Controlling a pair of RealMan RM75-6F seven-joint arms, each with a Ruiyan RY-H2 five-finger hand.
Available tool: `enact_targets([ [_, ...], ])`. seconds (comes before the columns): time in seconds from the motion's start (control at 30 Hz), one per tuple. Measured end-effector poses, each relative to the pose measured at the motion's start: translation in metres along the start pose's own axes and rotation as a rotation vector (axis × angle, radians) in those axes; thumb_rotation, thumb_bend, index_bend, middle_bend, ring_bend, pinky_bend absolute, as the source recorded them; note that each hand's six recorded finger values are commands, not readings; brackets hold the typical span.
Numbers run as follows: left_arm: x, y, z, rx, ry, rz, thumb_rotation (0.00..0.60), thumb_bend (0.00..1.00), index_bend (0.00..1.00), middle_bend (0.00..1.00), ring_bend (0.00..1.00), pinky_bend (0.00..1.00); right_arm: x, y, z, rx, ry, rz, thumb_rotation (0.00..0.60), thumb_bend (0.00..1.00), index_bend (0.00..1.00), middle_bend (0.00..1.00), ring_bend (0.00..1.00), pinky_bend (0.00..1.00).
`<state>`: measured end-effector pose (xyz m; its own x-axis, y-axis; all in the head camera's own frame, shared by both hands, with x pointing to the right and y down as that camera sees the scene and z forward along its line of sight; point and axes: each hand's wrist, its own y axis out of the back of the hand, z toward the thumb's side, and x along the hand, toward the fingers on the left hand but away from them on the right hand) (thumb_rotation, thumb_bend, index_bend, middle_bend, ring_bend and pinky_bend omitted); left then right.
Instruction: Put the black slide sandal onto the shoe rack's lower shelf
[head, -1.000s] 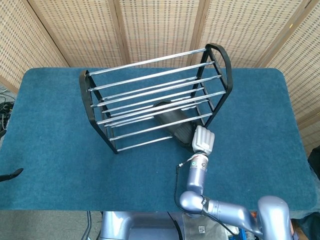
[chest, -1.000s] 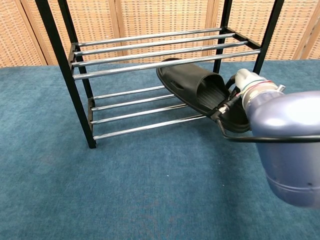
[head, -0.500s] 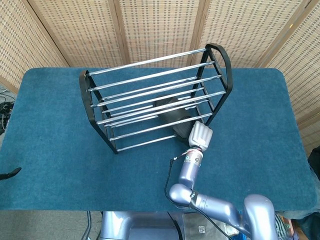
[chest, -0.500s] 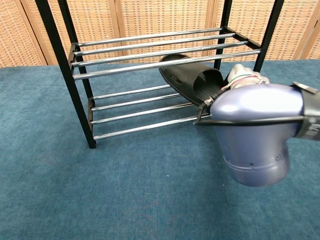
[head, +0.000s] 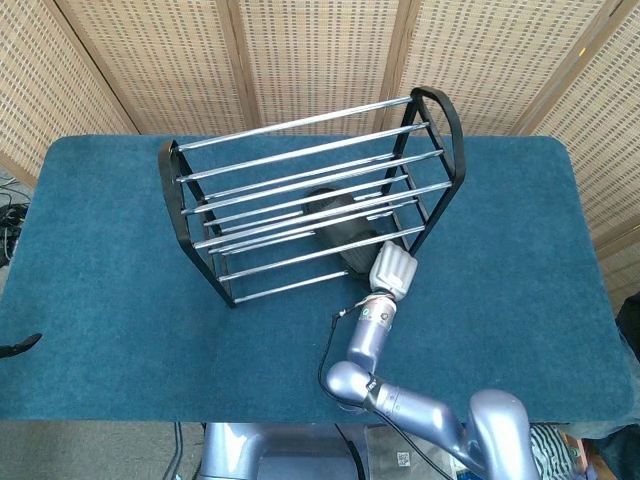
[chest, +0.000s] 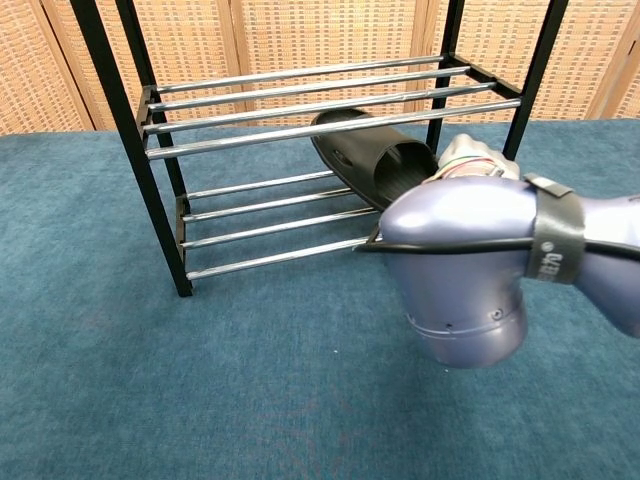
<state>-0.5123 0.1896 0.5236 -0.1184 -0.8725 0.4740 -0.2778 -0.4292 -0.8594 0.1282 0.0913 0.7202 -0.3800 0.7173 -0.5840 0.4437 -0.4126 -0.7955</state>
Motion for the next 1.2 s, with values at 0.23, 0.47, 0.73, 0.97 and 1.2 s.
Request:
enact_targets([
  [0.23,0.003,-0.001,-0.002,-0.001,0.008,-0.010,0.600,0.13,0.00,0.00,0.00,0.00,-0.003,-0.005,0.010,-0.037,0.023,0.002,0.600,0.66,0.63,0.70,0.76,0.83],
  [0.47,0.004,-0.002,-0.002,0.003,0.013,-0.014,0.600,0.13,0.00,0.00,0.00,0.00,-0.005,-0.008,0.018,-0.065,0.055,0.010,0.600,0.66,0.59,0.68,0.75,0.82],
  [0.73,0.004,-0.002,-0.003,0.000,0.016,-0.014,0.600,0.13,0.00,0.00,0.00,0.00,-0.008,-0.013,0.021,-0.096,0.096,0.029,0.600,0.63,0.55,0.64,0.70,0.81],
  [0.97,0.005,-0.002,-0.004,-0.002,0.019,-0.015,0.600,0.13,0.00,0.00,0.00,0.00,-0.010,-0.018,0.021,-0.113,0.127,0.043,0.600,0.02,0.21,0.31,0.38,0.56],
  [1.2,0.005,-0.002,-0.004,-0.005,0.020,-0.016,0.600,0.13,0.00,0.00,0.00,0.00,-0.008,-0.023,0.022,-0.130,0.126,0.091,0.600,0.00,0.03,0.00,0.00,0.03],
])
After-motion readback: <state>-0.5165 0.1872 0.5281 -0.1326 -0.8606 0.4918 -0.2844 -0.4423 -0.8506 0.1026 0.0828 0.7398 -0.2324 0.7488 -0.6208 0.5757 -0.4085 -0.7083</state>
